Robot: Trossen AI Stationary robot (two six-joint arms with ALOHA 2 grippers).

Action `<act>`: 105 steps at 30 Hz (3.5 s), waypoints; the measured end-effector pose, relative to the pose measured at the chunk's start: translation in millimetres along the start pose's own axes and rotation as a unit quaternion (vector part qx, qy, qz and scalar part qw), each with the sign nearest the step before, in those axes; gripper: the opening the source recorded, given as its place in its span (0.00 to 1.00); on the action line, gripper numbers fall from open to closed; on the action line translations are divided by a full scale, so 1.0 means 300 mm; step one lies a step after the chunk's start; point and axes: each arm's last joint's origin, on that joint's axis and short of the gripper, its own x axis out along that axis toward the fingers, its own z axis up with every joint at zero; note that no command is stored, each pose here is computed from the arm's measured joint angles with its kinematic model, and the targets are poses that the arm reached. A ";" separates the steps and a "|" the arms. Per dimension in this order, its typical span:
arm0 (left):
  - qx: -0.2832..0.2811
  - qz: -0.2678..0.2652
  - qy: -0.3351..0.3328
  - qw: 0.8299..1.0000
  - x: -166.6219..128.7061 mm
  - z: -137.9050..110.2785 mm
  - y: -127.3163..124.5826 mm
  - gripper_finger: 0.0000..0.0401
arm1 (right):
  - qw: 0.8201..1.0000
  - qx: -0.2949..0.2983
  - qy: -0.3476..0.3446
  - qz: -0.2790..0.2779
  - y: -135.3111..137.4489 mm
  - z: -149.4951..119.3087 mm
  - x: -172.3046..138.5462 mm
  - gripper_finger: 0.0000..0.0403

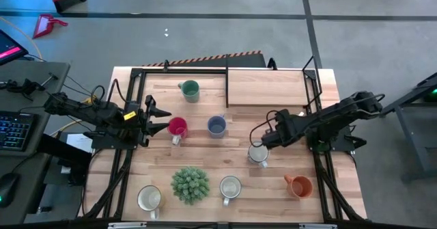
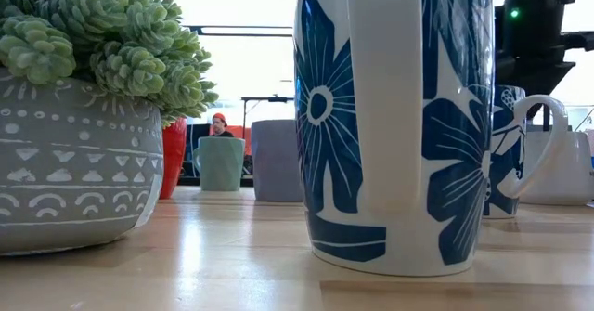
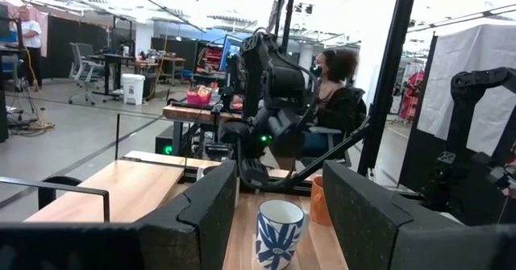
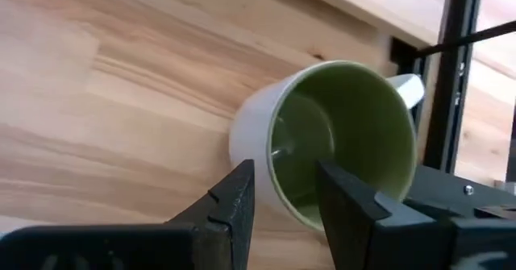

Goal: Place coffee mugs
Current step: Put the green mug on the shelf

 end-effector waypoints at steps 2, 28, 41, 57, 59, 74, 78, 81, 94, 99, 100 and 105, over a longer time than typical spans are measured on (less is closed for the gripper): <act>0.000 0.000 0.000 1.000 0.000 0.000 0.000 0.44 | 1.000 -0.002 0.002 0.015 0.011 0.001 0.009 0.27; 0.000 0.002 0.000 1.000 0.000 0.000 0.000 0.44 | 0.996 0.046 0.014 0.079 0.042 -0.075 0.201 0.27; 0.000 0.004 0.000 1.000 0.000 0.000 0.001 0.44 | 0.996 0.010 -0.029 0.084 0.046 -0.069 0.205 0.02; 0.011 0.007 0.033 0.999 -0.001 -0.023 0.003 0.44 | 0.984 -0.010 -0.088 0.153 0.037 0.075 -0.029 0.00; 0.012 0.007 0.035 0.999 -0.001 -0.024 0.003 0.44 | 0.983 -0.036 -0.093 0.154 0.014 0.127 -0.080 0.00; 0.013 0.007 0.038 0.999 -0.001 -0.026 0.003 0.44 | 0.937 -0.190 -0.108 0.271 -0.099 0.574 -0.073 0.00; 0.013 0.011 0.038 0.999 -0.001 -0.026 0.004 0.44 | 0.929 -0.214 -0.080 0.291 -0.089 0.651 0.026 0.00; 0.013 0.024 0.037 0.999 -0.001 -0.026 0.006 0.44 | 0.924 -0.231 -0.054 0.301 -0.062 0.698 0.117 0.00; 0.012 0.033 0.036 0.999 -0.001 -0.025 0.008 0.44 | 0.889 -0.315 -0.038 0.329 0.089 0.938 0.223 0.00; 0.012 0.033 0.036 0.999 -0.001 -0.025 0.008 0.44 | 0.884 -0.340 -0.029 0.319 0.120 1.026 0.220 0.00; 0.012 0.033 0.036 0.999 -0.001 -0.025 0.008 0.44 | 0.883 -0.345 -0.024 0.317 0.123 1.039 0.222 0.00; 0.013 0.033 0.036 0.999 -0.001 -0.025 0.008 0.44 | 0.873 -0.368 -0.004 0.321 0.155 1.071 0.240 0.00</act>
